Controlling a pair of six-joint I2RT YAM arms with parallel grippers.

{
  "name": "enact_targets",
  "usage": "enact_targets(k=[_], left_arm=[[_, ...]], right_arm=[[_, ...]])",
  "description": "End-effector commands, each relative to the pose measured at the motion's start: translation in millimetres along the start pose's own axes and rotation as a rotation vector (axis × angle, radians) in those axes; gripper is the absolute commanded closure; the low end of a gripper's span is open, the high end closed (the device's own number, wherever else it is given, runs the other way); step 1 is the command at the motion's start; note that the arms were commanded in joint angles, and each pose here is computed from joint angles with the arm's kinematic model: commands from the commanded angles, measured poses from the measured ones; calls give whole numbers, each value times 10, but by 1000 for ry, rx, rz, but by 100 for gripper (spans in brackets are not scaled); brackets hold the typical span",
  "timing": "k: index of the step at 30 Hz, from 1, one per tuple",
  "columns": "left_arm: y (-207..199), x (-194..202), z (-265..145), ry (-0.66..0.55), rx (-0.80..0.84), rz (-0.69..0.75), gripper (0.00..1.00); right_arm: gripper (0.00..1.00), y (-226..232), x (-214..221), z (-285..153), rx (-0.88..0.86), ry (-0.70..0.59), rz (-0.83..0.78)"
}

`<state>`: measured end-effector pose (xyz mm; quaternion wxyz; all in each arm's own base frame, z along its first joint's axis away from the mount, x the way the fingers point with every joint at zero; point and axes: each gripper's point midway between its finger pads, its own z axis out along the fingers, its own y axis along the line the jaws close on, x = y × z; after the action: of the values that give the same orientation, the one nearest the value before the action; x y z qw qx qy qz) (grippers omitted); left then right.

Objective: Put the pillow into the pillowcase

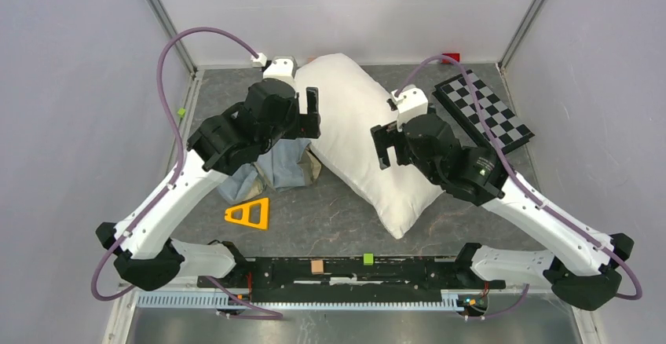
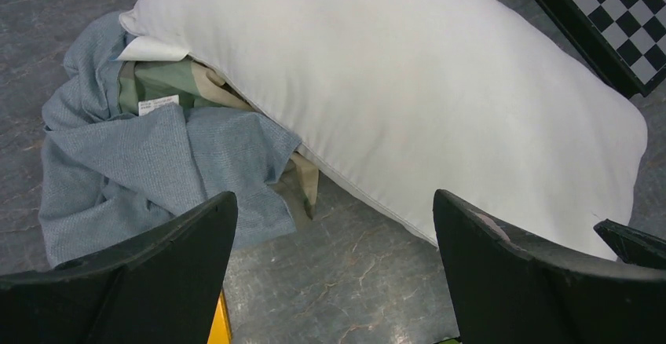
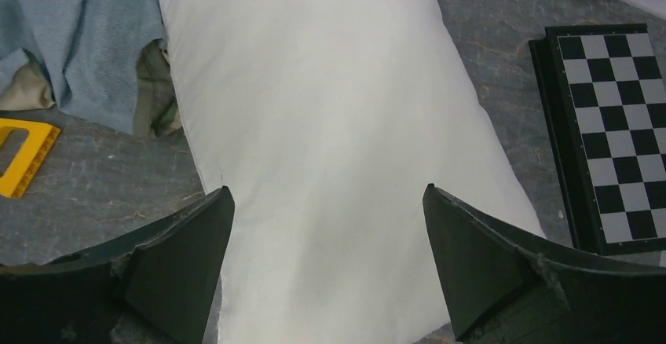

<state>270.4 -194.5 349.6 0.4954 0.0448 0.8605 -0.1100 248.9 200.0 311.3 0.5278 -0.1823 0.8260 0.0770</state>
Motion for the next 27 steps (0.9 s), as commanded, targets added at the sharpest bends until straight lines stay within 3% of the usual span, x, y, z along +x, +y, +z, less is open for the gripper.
enact_targets(k=[1, 10, 15, 23, 25, 27], left_arm=[[73, 47, 144, 16, -57, 45, 0], [102, -253, 1049, 1, -131, -81, 0], [22, -402, 1648, -7, -120, -65, 0], [158, 272, 2658, 163, -220, 42, 0], [226, 514, 2828, 215, -245, 60, 7], [247, 733, 2953, 264, -249, 82, 22]], right_arm=[[3, -150, 77, -35, 64, -14, 23], [2, -163, 528, 166, 118, 58, 37], [3, -223, 790, 292, 181, 95, 28], [2, -239, 1460, 640, 262, 192, 3], [1, -203, 1571, 724, 257, 213, 0], [12, -199, 1614, 774, 265, 225, -3]])
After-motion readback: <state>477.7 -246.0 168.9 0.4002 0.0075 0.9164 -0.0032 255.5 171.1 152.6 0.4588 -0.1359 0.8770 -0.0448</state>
